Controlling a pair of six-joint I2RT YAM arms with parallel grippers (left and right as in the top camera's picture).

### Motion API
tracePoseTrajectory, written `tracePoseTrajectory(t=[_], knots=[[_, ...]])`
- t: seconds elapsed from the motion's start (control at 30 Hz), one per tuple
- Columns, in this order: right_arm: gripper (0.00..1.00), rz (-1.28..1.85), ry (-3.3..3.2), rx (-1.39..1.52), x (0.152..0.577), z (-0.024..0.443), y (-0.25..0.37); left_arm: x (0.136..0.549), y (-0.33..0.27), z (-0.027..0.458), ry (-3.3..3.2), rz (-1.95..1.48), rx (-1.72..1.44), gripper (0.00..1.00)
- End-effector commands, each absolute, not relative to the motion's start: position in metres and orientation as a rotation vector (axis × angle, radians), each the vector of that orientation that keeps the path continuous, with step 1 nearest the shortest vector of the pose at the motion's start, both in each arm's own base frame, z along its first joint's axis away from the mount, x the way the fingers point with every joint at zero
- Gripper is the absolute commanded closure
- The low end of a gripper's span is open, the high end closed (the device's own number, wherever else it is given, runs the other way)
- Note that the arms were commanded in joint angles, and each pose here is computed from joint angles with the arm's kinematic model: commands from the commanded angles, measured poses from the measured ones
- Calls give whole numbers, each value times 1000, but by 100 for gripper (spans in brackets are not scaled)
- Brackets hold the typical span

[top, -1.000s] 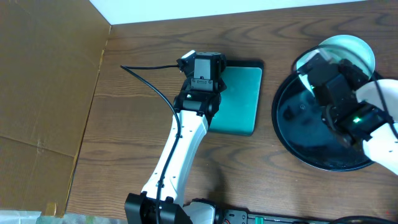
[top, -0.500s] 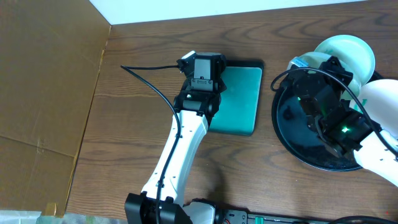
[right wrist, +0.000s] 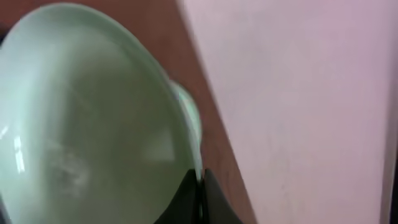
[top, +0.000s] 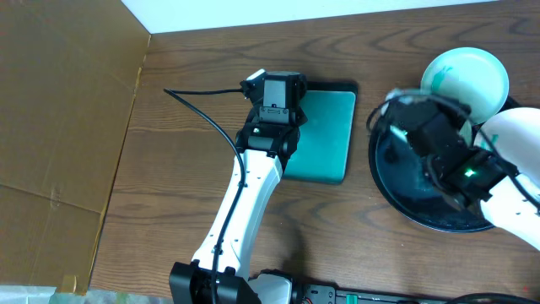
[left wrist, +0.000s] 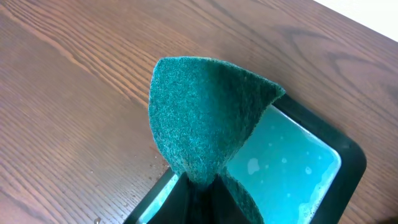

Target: Clean dirty plates on tray and stack at the side

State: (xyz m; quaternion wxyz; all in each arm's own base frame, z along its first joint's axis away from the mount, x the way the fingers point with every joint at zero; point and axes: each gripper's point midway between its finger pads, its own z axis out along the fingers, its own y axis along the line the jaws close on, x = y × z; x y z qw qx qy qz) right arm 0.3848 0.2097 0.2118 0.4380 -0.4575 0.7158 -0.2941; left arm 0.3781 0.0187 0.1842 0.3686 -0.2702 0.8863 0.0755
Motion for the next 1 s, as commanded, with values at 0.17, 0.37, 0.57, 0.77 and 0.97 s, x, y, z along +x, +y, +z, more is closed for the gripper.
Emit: tracePoseTrajectory(t=[0.17,0.37,0.57,0.77,0.97], knots=[[99,-196,2057,-592,426,202,154,372,25,183,2288,241,-690,93],[99,395,2161,-222,443,198,80,372,25,183,2287,240,-690,93],[99,467,2161,259,445,191,-46,372,25,183,2286,240,-690,93],[99,358,2138,680,427,159,-151,372,25,183,2286,240,-690,93],[99,253,2183,917,417,96,-202,373,25,183,2266,218,-737,93]])
